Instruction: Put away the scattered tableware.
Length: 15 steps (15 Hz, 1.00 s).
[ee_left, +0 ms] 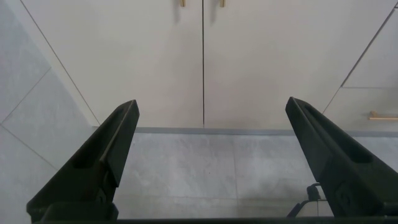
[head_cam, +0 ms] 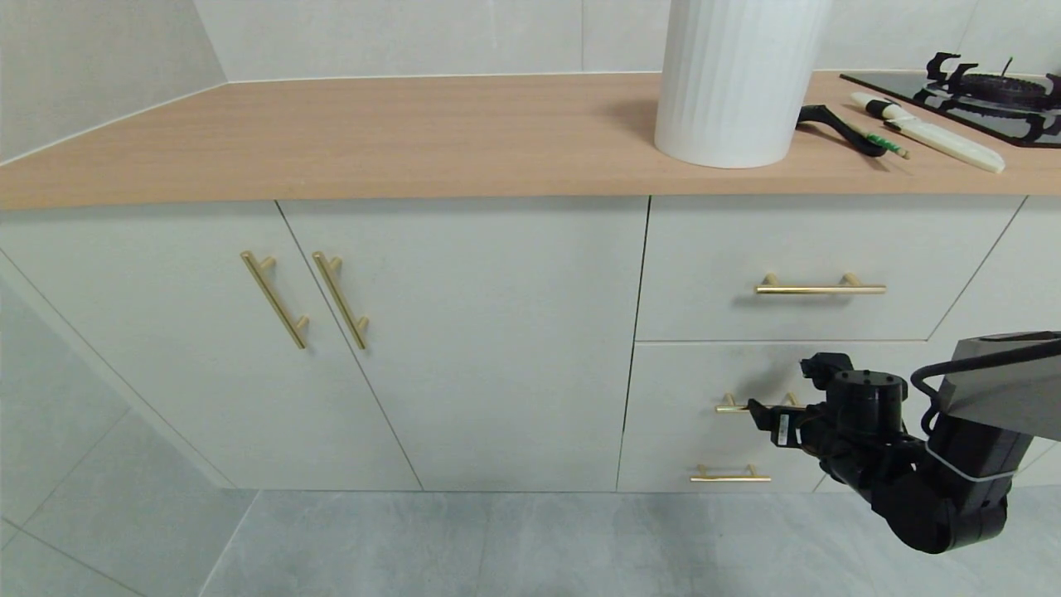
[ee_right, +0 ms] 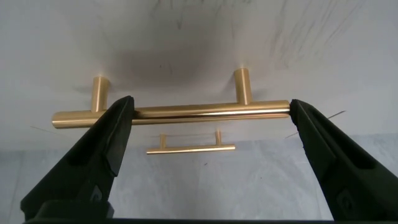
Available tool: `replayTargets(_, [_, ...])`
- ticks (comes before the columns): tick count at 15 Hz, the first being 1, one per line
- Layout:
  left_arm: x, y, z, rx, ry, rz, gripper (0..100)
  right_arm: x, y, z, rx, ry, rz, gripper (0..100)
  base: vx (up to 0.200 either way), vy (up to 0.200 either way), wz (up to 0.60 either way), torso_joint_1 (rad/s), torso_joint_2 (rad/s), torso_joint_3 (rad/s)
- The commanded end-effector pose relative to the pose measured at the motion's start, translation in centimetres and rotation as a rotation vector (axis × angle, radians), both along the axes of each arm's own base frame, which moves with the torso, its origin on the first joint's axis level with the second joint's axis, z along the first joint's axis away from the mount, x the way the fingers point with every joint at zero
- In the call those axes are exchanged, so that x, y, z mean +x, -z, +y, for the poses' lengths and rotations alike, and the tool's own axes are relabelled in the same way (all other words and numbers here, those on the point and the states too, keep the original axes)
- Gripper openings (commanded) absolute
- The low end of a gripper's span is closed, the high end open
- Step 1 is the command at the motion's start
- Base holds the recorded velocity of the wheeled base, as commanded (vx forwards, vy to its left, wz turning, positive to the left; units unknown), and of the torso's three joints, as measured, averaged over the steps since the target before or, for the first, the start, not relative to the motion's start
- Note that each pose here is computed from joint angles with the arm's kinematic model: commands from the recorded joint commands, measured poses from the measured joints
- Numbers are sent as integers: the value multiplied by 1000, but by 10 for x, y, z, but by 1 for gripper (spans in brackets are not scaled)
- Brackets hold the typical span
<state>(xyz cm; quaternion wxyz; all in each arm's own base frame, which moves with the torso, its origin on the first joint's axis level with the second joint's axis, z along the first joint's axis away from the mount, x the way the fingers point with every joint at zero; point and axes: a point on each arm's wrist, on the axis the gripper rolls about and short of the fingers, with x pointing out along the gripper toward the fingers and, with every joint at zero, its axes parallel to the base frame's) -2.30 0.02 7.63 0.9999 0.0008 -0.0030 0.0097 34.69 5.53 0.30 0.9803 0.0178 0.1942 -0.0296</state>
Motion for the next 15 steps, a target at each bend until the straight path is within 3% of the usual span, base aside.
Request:
replayTargets(1, [0, 0, 0, 0, -1, 1, 100, -1, 4, 0, -6, -2, 19, 100, 0, 0, 0, 0, 0, 0])
replayTargets(8, [0, 0, 0, 0, -1, 1, 100, -16, -4, -3, -20, -7, 91, 100, 0, 0, 0, 0, 0, 0])
replayTargets(10, [0, 0, 0, 0, -1, 1, 100, -36, -35, -6, -37, -38, 130, 100, 0, 0, 0, 0, 0, 0])
replayTargets(12, [0, 0, 0, 0, -1, 1, 100, -73, -90, -7, -22, -118, 176, 100, 0, 0, 0, 0, 0, 0])
replayTargets(15, [0, 0, 0, 0, -1, 1, 100, -126, -167, -3, 4, -219, 139, 100, 0, 0, 0, 0, 0, 0])
